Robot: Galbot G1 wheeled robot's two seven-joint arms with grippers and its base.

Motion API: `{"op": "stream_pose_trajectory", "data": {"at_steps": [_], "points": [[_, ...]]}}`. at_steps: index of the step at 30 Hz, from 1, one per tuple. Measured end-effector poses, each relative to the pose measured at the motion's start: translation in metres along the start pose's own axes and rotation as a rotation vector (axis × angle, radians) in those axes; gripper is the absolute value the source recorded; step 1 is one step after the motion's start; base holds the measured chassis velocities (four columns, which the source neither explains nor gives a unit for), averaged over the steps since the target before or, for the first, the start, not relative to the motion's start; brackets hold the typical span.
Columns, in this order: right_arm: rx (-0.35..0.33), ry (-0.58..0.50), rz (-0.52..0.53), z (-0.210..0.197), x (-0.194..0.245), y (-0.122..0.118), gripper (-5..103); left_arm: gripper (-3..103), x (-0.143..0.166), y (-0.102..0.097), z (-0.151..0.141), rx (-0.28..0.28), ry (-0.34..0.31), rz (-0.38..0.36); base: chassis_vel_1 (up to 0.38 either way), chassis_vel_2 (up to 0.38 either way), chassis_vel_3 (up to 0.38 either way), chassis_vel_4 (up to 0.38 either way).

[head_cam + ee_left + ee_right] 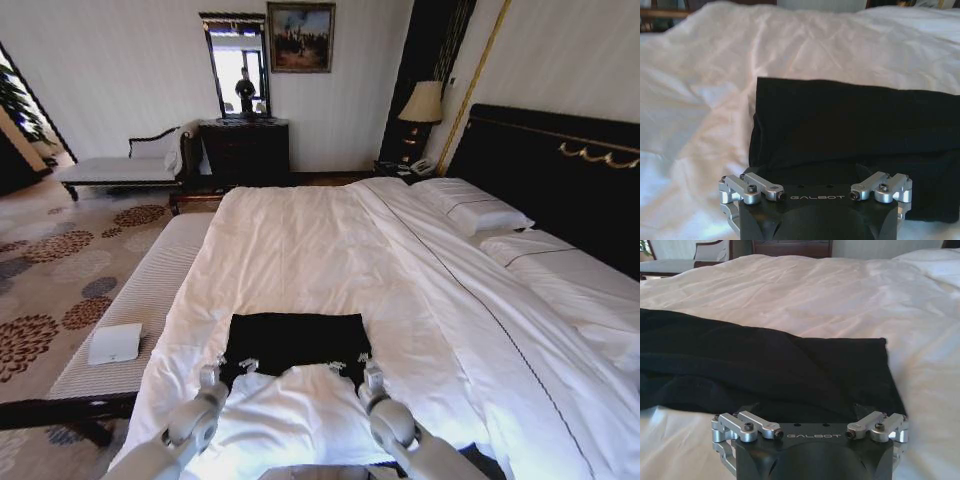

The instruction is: Fold the clothes on the bed.

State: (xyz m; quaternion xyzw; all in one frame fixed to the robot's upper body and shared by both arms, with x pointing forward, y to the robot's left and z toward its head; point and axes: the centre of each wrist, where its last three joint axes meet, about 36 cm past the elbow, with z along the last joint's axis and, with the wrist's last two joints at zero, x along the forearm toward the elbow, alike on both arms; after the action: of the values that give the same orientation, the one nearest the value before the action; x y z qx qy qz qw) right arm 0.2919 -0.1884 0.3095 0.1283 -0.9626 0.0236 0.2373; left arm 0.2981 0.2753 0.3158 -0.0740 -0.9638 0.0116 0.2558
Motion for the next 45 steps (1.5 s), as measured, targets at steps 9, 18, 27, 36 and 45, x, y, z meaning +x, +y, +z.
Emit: {"op": "stream_pose_trajectory", "data": {"at_steps": [9,18,27,36,45], "points": [[-0.131,-0.074,0.064,-0.013,0.027,0.007,100,100,0.025,-0.007,0.006,-0.014,-0.219,-0.001,0.000,0.000,0.000,0.000],[-0.450,-0.121,0.110,-0.045,0.037,0.000,100,100,0.050,-0.011,0.021,0.038,-0.350,-0.070,0.000,0.000,0.000,0.000],[-0.810,-0.094,0.115,-0.046,0.039,-0.023,100,100,0.091,-0.018,0.036,-0.005,-0.427,-0.069,0.000,0.000,0.000,0.000],[-0.902,-0.039,0.121,-0.023,0.044,-0.022,100,100,0.128,-0.022,0.023,-0.011,-0.445,-0.079,0.000,0.000,0.000,0.000],[-0.985,-0.039,0.120,-0.017,0.035,-0.021,100,100,0.148,-0.036,0.010,0.028,-0.471,-0.072,0.000,0.000,0.000,0.000]]}}
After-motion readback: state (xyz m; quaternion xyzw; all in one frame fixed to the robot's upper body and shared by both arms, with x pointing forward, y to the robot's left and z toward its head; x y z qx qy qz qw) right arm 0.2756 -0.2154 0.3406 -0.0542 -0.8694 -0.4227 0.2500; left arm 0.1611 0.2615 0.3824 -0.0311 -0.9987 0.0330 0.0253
